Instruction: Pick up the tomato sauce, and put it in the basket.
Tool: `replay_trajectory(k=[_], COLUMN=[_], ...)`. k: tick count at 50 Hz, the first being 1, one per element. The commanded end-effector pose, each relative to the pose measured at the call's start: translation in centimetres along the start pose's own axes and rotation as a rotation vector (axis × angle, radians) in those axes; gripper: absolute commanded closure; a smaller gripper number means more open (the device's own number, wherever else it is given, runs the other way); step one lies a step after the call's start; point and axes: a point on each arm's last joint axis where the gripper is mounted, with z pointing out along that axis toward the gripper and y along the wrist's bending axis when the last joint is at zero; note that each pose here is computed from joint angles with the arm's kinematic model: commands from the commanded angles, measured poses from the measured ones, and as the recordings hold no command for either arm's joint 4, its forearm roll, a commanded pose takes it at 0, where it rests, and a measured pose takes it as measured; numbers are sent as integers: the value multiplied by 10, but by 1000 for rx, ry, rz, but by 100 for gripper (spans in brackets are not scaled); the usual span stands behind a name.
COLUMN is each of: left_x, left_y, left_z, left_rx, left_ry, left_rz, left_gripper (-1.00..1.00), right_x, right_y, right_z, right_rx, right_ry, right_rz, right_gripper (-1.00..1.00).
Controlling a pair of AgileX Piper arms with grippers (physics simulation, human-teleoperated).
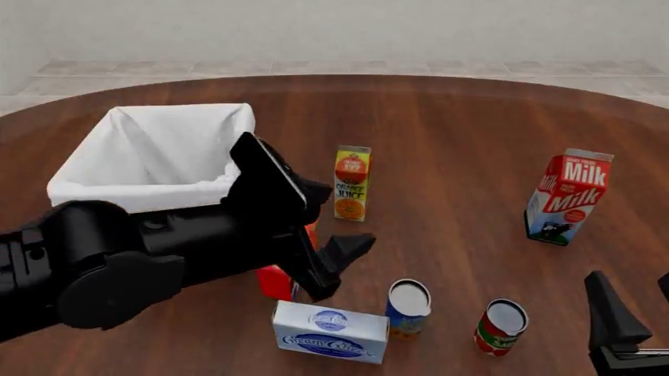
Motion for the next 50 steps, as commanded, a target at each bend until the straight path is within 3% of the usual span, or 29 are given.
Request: replay_trajectory(k=[1,26,50], left_x=[-2,-12,-7], left_y=[-8,-29,-58], left_z=[27,61,92], left_rx=[30,93,162], left_ry=[37,75,113], left_rz=[29,44,68], left_gripper=[-100,-100,-100], right_x=[0,0,0], right_y=[0,0,0], right_z=[0,0,0], right_rx=[0,1,0], right_ry=[-1,0,-1], right_rz=[-2,-2,-2], right_gripper=[-100,-100,-100])
